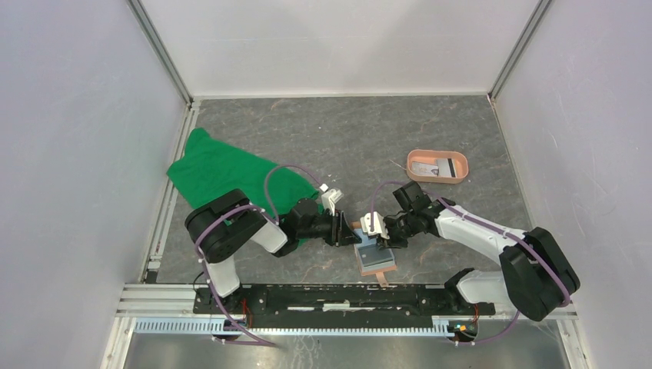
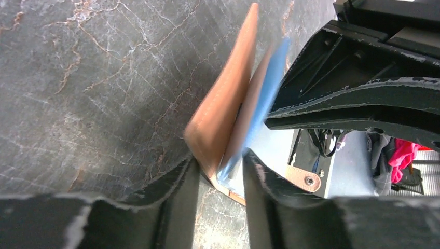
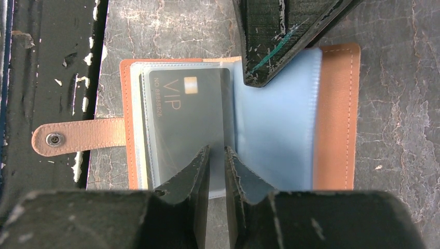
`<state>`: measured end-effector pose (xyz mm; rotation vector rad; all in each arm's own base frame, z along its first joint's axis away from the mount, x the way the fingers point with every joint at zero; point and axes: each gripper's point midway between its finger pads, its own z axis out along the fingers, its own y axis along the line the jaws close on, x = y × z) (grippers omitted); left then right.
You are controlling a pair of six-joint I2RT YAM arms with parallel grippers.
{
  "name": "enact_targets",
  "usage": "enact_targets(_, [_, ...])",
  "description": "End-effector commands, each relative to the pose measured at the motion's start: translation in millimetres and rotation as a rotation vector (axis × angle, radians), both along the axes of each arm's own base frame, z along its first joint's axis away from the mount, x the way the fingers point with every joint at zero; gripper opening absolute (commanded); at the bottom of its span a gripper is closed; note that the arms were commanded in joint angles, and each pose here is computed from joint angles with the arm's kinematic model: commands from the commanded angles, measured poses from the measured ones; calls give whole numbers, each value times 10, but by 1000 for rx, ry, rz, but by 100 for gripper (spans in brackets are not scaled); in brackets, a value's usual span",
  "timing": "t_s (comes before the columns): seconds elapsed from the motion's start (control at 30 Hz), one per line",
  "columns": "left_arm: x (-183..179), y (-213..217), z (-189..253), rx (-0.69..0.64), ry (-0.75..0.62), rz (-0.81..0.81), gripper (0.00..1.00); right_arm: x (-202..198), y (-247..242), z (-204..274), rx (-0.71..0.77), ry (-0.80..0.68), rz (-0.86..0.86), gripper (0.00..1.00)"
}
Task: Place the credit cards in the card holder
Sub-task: Open the card holder at the center of the board.
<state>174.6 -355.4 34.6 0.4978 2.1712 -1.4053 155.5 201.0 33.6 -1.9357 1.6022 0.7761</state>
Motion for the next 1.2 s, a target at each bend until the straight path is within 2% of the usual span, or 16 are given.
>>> enact_targets(0.0, [23, -150, 203, -96, -26, -29, 35, -3, 18, 52, 16, -27, 27, 22])
enact_targets(0.1, [49, -166, 296, -125, -62, -27, 22, -10, 39, 113, 37, -40, 37, 22])
enact_targets(0.17, [98, -147, 381, -134, -109, -6, 17, -26, 49, 150, 50, -46, 47, 22])
enact_targets(0.3, [244, -60, 628, -133, -238, 68, 15, -37, 54, 191, 66, -50, 52, 21])
enact_targets(0.53, [351, 55, 827, -36, -395, 133, 14, -49, 61, 176, 70, -38, 52, 19])
enact_targets(0.97, [321, 92, 607, 13, -405, 153, 15, 76, 80, 119, 42, -23, -12, 18])
enact_targets(1.17, [459, 145, 402, -31, -327, 233, 18, 171, 136, 112, 24, 10, -34, 18])
